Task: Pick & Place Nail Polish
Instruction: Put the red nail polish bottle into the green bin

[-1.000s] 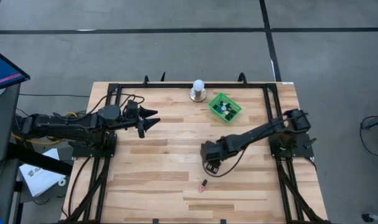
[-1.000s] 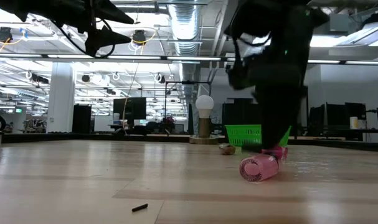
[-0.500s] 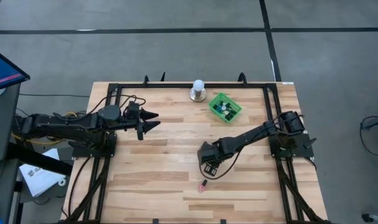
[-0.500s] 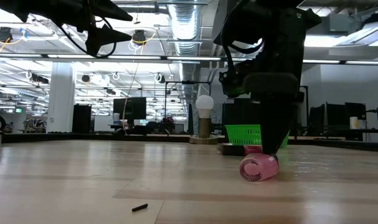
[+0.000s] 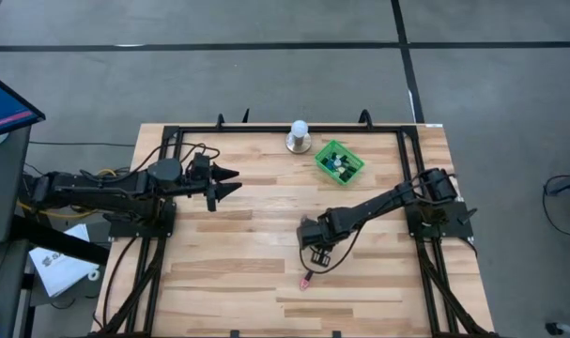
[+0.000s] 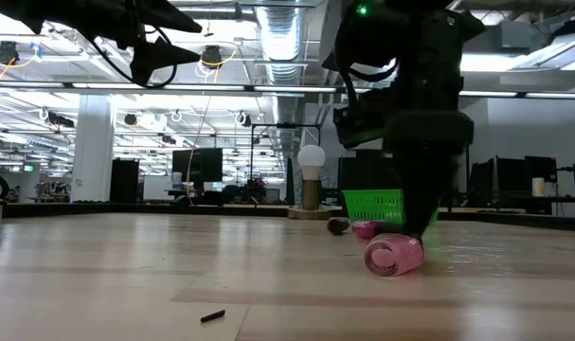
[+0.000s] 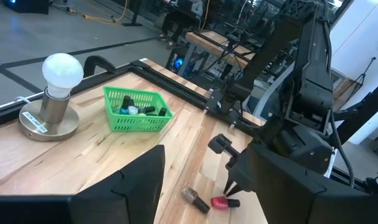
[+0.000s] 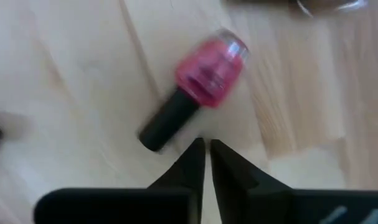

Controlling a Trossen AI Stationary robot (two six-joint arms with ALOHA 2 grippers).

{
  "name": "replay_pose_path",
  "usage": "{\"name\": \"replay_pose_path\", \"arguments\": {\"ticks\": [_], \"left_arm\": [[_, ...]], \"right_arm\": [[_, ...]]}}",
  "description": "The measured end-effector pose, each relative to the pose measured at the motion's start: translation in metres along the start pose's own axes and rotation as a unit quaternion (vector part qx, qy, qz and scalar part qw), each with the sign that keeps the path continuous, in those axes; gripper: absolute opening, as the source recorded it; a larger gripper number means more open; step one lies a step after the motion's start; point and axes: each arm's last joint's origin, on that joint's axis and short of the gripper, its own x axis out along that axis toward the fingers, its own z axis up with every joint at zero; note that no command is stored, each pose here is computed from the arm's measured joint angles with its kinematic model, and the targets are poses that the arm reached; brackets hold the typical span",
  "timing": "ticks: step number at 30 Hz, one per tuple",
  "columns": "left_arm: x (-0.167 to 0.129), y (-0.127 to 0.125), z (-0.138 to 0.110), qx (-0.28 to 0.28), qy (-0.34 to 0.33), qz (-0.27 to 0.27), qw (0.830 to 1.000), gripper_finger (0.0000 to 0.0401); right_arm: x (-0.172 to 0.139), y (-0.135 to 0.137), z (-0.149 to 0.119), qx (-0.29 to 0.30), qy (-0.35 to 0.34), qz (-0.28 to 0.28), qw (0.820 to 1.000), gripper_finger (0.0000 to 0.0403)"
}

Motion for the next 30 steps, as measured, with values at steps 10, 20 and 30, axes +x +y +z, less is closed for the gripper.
{"name": "replay_pose_path", "arguments": {"ticks": [10, 20, 30], "left_arm": [[0.000, 0.000, 0.000, 0.000, 0.000, 0.000, 1.000, 0.0235], [-0.022, 0.001, 0.006, 0.044, -0.045, -0.022, 0.998, 0.0221], [-0.044, 0.017, -0.020, 0.033, -0.077, -0.036, 0.996, 0.0201]], "right_arm": [[-0.046, -0.014, 0.012, 0.070, -0.066, 0.040, 0.994, 0.0115], [-0.027, -0.001, 0.012, 0.112, -0.057, 0.043, 0.991, 0.0228], [0.002, 0.008, 0.009, 0.116, -0.023, 0.016, 0.993, 0.0203]]}}
